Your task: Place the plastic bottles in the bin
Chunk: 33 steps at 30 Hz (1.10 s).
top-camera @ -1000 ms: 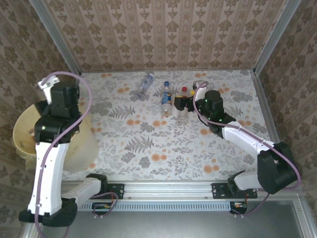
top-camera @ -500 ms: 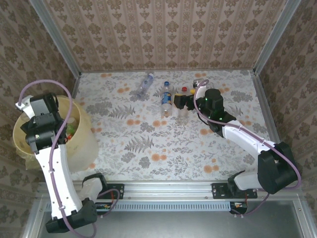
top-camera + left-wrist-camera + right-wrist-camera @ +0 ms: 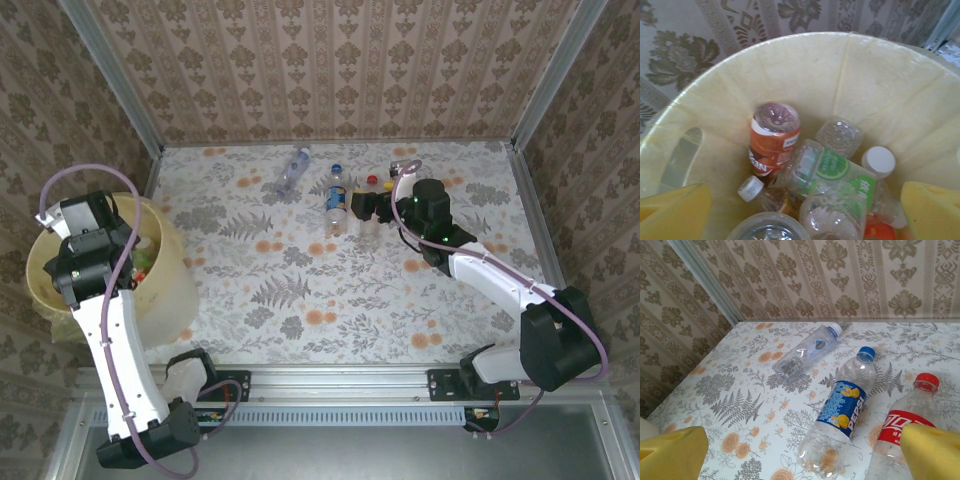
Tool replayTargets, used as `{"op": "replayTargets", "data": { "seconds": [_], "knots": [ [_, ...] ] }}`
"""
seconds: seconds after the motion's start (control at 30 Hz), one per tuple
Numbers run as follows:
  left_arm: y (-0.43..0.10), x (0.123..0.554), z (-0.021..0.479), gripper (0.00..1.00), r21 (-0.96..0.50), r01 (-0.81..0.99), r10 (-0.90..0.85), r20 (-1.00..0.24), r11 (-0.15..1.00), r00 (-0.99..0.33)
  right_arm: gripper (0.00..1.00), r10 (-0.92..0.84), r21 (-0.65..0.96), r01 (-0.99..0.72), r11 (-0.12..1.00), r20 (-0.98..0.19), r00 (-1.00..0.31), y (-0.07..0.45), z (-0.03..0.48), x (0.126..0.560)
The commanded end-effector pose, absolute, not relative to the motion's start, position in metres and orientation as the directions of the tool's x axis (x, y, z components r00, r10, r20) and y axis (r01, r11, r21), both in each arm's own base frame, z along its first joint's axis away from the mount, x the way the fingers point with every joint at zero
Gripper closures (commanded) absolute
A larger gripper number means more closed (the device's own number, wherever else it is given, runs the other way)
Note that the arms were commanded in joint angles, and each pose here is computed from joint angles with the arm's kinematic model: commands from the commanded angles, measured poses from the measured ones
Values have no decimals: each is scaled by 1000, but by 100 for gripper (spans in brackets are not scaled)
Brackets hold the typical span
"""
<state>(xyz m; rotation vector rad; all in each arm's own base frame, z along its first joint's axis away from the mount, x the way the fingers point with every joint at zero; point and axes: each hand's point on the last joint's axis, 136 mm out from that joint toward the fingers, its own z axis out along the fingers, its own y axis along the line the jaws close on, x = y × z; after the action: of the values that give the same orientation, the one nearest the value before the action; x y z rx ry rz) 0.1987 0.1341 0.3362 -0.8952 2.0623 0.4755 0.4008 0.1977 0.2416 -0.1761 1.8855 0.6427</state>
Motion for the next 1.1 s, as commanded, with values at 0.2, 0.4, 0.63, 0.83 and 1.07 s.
{"op": "replayTargets", "data": {
  "seconds": [0.2, 0.4, 0.63, 0.83, 1.07],
  "knots": [
    [88, 235, 349, 0, -193, -529, -435, -816, 826, -381, 0, 219, 361, -171, 917, -812, -541, 177, 198, 421],
    [65, 247, 359, 0, -247, -416, -412, -831, 875, -373, 0, 225, 361, -100, 927, -752, -620, 176, 167, 424],
    [15, 262, 390, 0, -379, -135, -402, -853, 915, -332, 1, 238, 349, -21, 937, -682, -691, 176, 140, 431],
    [-31, 273, 408, 0, -419, 87, -373, -871, 904, -321, 5, 256, 295, 80, 952, -630, -733, 168, 110, 429],
    [-88, 292, 403, 0, -395, 262, -283, -882, 881, -377, 12, 212, 249, 75, 966, -586, -782, 176, 79, 411]
  ]
}}
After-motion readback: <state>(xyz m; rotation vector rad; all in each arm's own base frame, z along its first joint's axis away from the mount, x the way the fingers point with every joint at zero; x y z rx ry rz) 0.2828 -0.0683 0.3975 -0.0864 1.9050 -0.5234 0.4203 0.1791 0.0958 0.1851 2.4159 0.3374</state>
